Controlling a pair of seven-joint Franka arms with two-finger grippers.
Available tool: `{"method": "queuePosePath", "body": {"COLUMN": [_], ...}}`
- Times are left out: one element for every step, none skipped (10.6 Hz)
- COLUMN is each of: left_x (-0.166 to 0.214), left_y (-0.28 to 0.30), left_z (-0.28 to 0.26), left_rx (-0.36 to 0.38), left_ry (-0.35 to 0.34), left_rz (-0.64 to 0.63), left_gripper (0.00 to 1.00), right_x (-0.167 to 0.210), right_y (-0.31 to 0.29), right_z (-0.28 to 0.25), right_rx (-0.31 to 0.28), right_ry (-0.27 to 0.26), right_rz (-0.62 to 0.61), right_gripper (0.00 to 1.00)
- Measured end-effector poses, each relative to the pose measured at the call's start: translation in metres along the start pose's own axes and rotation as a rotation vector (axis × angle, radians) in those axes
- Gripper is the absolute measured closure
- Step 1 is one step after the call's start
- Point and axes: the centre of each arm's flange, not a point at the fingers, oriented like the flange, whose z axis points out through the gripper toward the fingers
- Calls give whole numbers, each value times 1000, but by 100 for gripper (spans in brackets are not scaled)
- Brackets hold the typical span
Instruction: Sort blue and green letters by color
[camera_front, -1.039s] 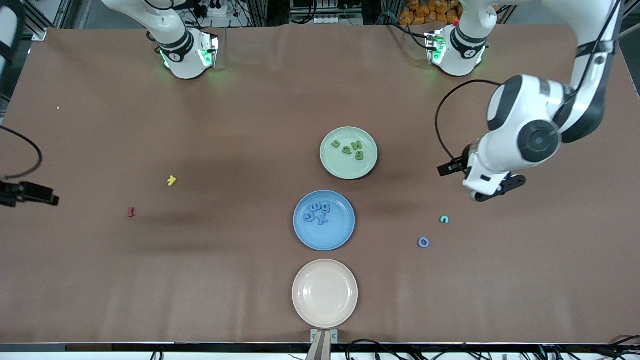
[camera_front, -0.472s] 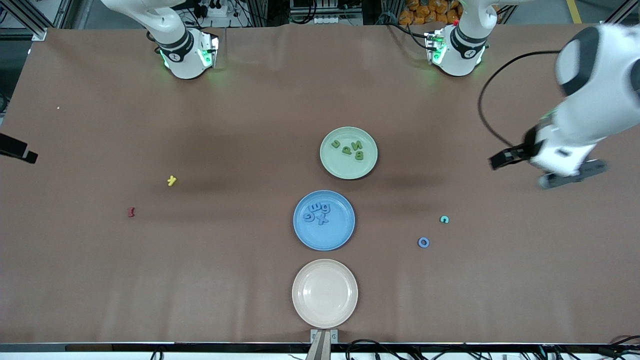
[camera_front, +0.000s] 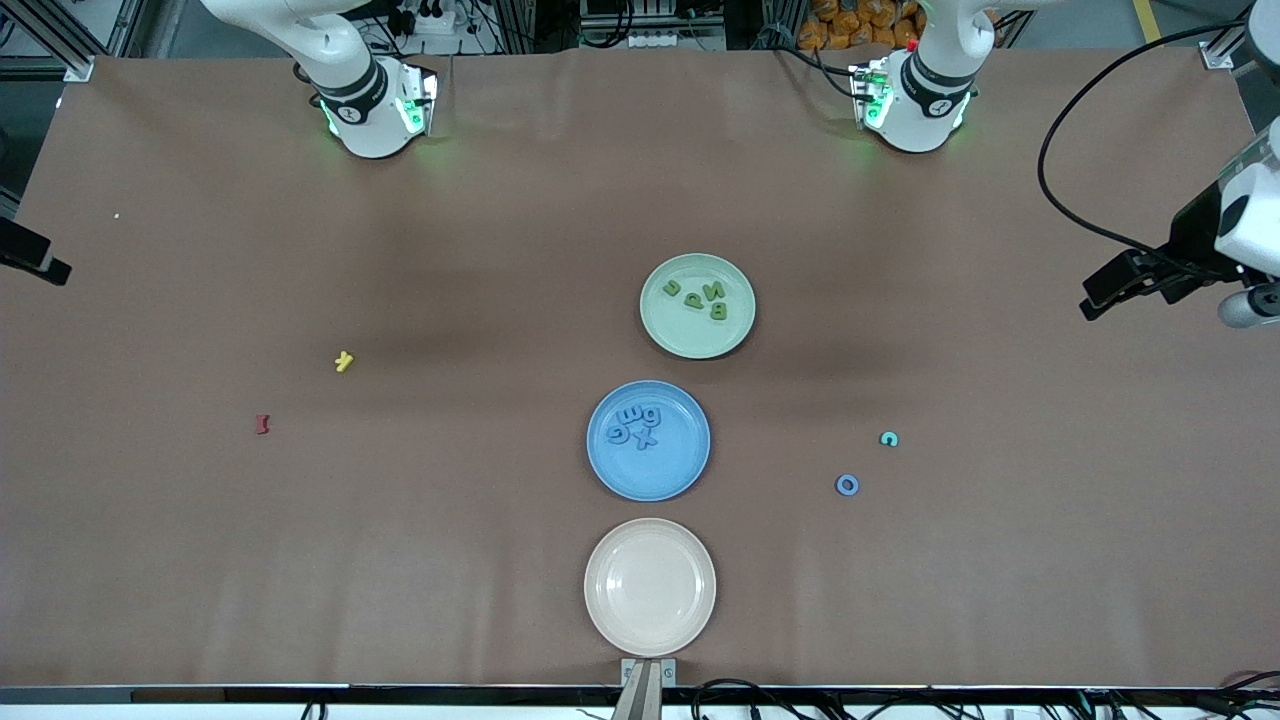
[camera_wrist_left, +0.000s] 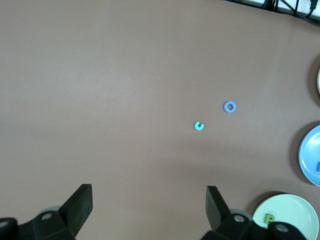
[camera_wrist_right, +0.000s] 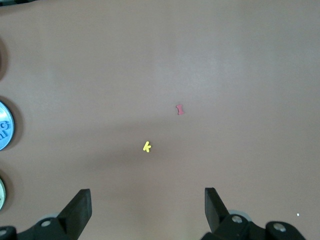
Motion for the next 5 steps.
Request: {"method": "queuePosePath", "body": {"left_x": [0, 0, -1, -6, -10], "left_y": [-5, -8, -7, -5, -2], "left_z": [-6, -14, -26, -39, -53], "left_rx": [-1, -1, -1, 3, 6], "left_ry": [7, 9, 6, -17, -37], "left_rz": [17, 45, 82, 106, 124], "left_gripper": [0, 0, 0, 0, 0], "right_x": [-2, -2, -2, -4, -7], "right_y": [-2, -10, -21, -36, -57], "right_z": [-2, -2, -1, -2, -3], "right_rx": [-5, -3, -21, -61, -82], "right_ry": [3, 5, 3, 4, 7], "right_rz": [-6, -25, -53, -89, -128], "right_gripper": [0, 0, 0, 0, 0]}}
